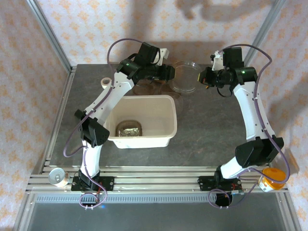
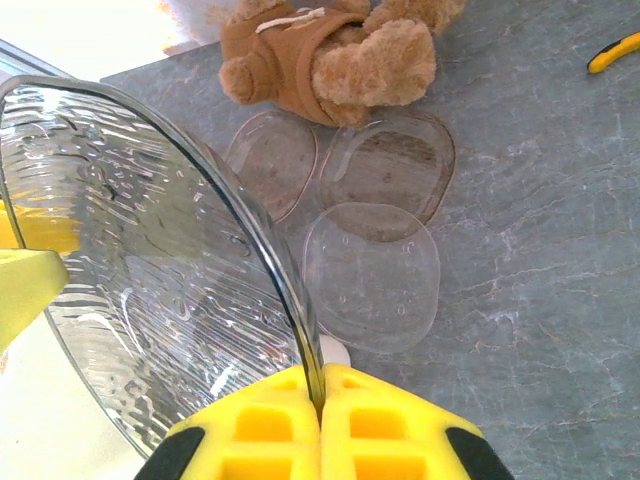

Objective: Place the plates into the plastic bin on the countertop

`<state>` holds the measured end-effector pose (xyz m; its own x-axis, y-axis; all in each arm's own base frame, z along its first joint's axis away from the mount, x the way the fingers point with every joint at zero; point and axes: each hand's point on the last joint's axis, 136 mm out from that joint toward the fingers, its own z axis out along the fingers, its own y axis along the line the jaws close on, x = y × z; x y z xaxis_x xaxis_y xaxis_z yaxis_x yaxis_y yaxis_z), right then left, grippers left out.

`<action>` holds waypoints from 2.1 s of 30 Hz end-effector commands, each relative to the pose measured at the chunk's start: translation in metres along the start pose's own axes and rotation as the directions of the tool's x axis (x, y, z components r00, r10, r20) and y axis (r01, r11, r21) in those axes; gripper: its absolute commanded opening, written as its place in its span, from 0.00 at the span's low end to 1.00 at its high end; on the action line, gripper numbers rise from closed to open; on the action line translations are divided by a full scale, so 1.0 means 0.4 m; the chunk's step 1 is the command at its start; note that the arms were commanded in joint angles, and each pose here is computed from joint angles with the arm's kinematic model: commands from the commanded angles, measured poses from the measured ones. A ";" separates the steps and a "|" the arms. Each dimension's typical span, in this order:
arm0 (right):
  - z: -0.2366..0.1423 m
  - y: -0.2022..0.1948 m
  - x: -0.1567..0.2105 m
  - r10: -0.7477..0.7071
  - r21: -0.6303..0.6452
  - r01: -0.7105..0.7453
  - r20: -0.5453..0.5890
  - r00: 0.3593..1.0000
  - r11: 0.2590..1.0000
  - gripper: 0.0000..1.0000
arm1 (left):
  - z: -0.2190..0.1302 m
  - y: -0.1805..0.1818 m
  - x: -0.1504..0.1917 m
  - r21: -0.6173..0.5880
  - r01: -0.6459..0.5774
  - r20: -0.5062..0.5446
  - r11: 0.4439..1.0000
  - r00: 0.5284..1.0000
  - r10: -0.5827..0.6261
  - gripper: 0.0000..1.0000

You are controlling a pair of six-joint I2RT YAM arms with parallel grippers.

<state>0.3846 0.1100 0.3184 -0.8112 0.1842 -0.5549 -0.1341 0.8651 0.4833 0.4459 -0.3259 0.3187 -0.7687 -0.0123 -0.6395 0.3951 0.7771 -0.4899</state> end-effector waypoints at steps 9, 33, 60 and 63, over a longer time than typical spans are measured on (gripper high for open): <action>0.012 0.020 0.001 -0.025 -0.023 0.025 -0.007 1.000 0.999 0.00 | -0.016 0.000 -0.009 -0.052 -0.014 0.016 0.999 1.000 0.015 0.19; 0.032 0.037 -0.006 -0.035 -0.071 0.034 -0.017 0.999 0.997 0.08 | -0.032 0.015 0.005 -0.107 -0.028 -0.011 0.994 1.000 0.027 0.00; 0.069 -0.104 -0.046 0.140 0.001 -0.141 0.090 0.986 0.990 0.99 | -0.302 0.237 0.333 -0.237 0.217 -0.157 0.947 0.953 -0.258 0.00; 0.074 -0.113 -0.037 0.154 0.015 -0.156 0.084 0.984 0.988 0.99 | -0.280 0.259 0.374 -0.252 0.254 -0.173 0.934 0.938 -0.301 0.00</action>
<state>0.4149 0.0834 0.2881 -0.7786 0.3371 -0.5292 -0.0159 0.8325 0.5538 0.3206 -0.1728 0.2516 -0.9130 -0.1171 -0.3908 0.0746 0.8939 -0.4420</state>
